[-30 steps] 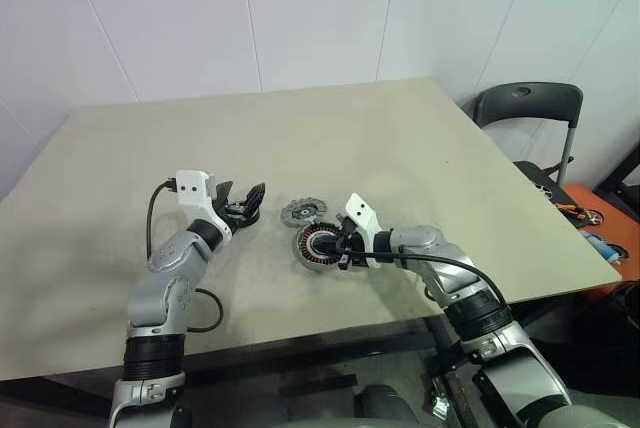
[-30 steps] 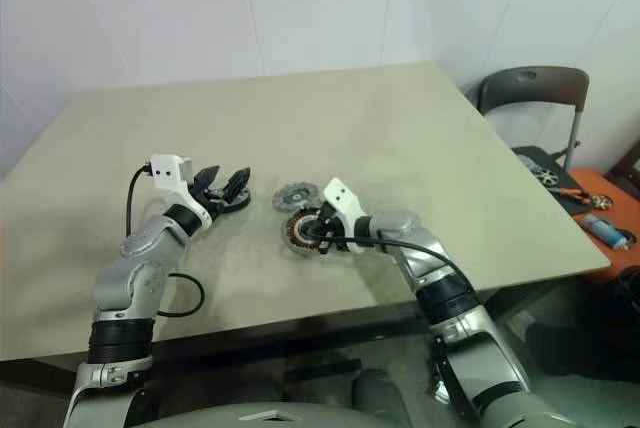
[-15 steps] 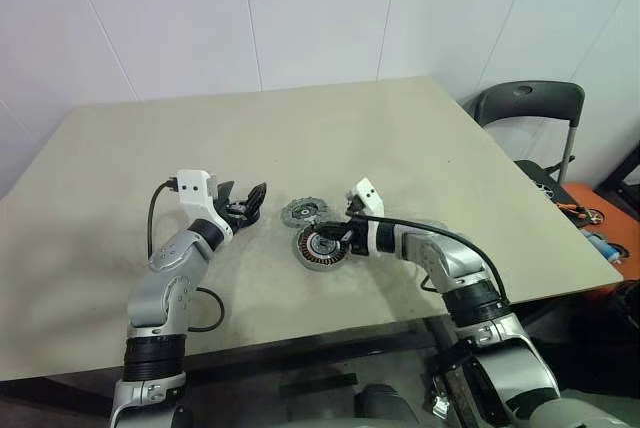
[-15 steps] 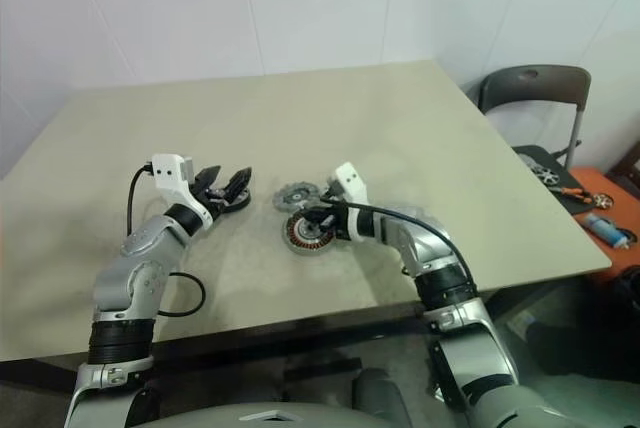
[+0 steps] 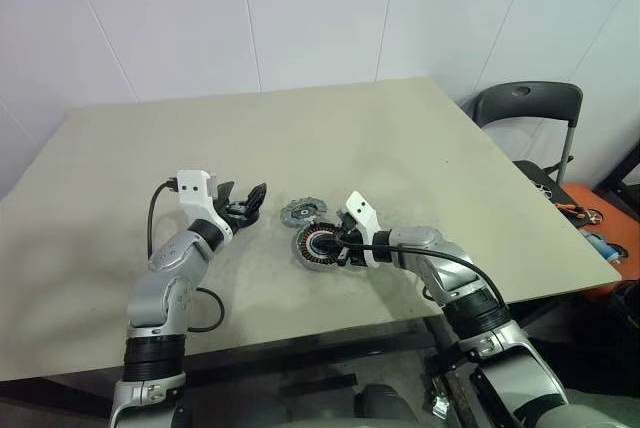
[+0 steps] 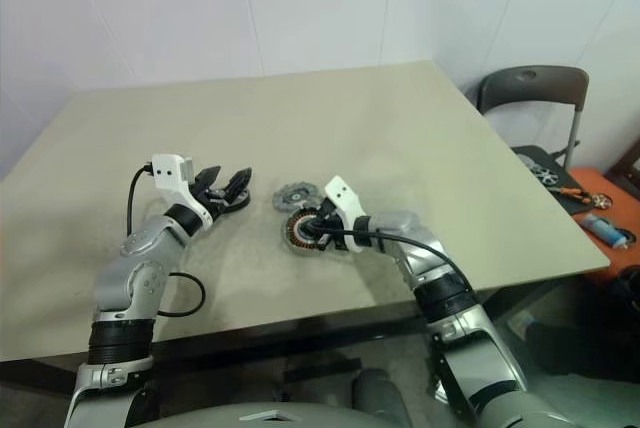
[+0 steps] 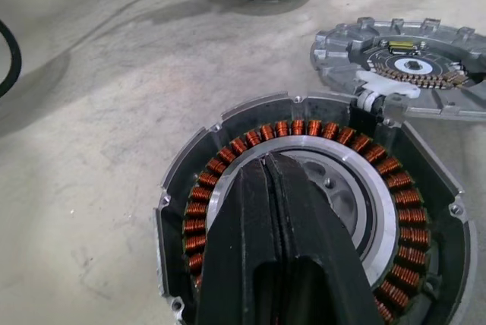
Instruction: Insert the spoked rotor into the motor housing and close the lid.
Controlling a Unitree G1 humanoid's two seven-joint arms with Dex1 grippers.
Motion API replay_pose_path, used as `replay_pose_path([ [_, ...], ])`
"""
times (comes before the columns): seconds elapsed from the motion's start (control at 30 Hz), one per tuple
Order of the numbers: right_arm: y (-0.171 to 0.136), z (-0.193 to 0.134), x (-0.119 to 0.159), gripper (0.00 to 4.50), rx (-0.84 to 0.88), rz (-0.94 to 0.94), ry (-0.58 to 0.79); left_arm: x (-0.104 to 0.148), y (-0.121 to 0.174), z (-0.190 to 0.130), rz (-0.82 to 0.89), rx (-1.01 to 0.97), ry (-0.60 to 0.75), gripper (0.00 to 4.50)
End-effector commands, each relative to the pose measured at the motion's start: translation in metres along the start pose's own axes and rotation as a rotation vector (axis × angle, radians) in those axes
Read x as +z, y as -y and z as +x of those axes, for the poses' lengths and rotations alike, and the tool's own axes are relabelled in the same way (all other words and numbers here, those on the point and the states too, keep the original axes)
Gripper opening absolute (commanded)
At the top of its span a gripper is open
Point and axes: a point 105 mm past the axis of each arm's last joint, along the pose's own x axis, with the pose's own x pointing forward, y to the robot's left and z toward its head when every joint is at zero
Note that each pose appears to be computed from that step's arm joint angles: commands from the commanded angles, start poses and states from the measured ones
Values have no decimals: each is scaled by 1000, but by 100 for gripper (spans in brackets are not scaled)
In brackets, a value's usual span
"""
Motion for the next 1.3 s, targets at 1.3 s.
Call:
replay_pose_path([
  [1.3, -8, 2, -17, 3, 46, -44, -77, 16, 0, 2, 9, 3, 56, 411],
])
